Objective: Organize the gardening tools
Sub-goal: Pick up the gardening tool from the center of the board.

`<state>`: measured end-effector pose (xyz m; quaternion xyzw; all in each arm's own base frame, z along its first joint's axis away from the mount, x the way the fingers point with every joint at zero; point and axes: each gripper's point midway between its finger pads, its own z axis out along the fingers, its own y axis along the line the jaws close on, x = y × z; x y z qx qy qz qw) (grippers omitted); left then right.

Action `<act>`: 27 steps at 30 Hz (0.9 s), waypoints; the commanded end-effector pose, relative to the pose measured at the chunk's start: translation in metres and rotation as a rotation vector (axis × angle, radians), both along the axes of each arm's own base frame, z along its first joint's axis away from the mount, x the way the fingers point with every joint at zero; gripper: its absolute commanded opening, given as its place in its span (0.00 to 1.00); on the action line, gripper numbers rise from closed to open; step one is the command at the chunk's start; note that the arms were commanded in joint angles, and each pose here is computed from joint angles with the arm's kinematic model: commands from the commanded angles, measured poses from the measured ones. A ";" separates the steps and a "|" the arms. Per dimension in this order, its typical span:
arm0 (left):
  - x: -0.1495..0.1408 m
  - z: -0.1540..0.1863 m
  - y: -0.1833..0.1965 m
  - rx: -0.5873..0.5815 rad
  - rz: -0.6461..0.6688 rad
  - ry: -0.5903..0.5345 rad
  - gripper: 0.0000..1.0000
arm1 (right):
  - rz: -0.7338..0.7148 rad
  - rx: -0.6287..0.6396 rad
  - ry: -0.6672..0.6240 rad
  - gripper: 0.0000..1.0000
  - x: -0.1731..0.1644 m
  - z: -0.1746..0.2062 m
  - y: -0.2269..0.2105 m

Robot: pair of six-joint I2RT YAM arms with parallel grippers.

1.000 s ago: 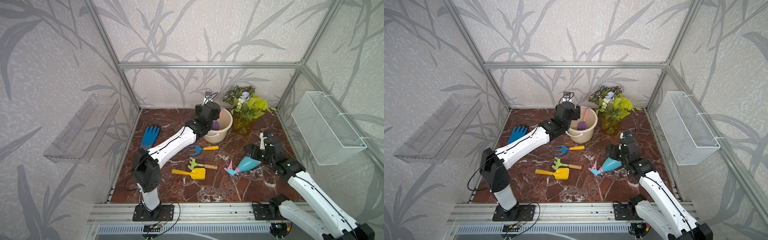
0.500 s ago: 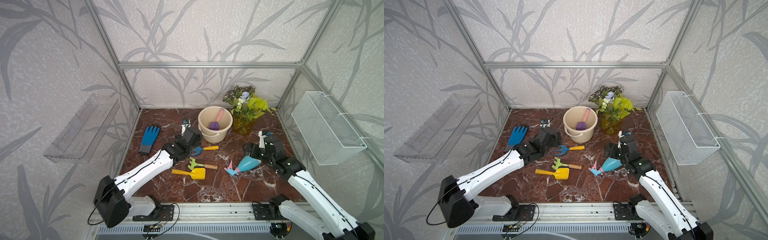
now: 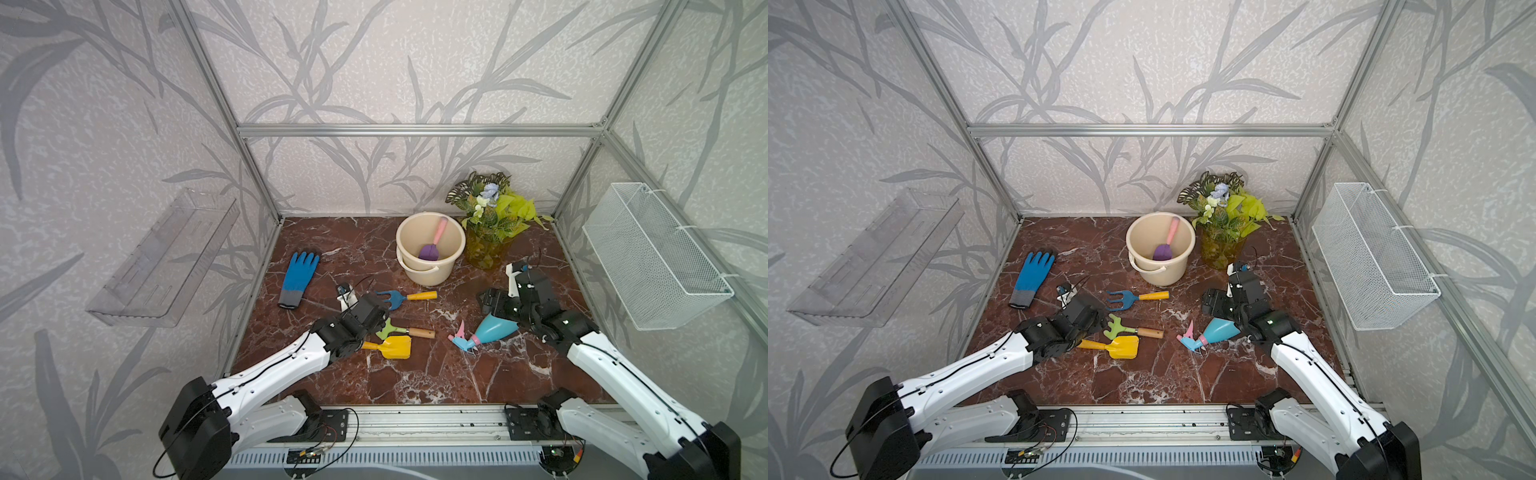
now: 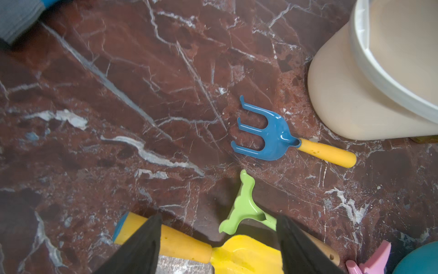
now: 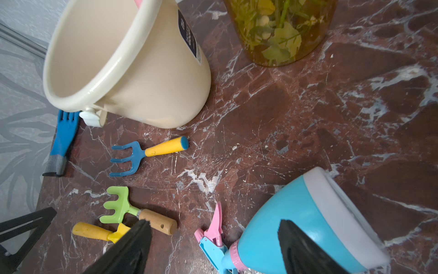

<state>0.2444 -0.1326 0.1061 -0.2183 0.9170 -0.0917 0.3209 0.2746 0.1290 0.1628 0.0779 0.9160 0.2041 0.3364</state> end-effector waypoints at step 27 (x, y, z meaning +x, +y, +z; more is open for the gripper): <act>-0.037 -0.089 0.008 -0.137 0.237 0.286 0.68 | 0.022 -0.041 -0.050 0.88 0.006 0.003 0.013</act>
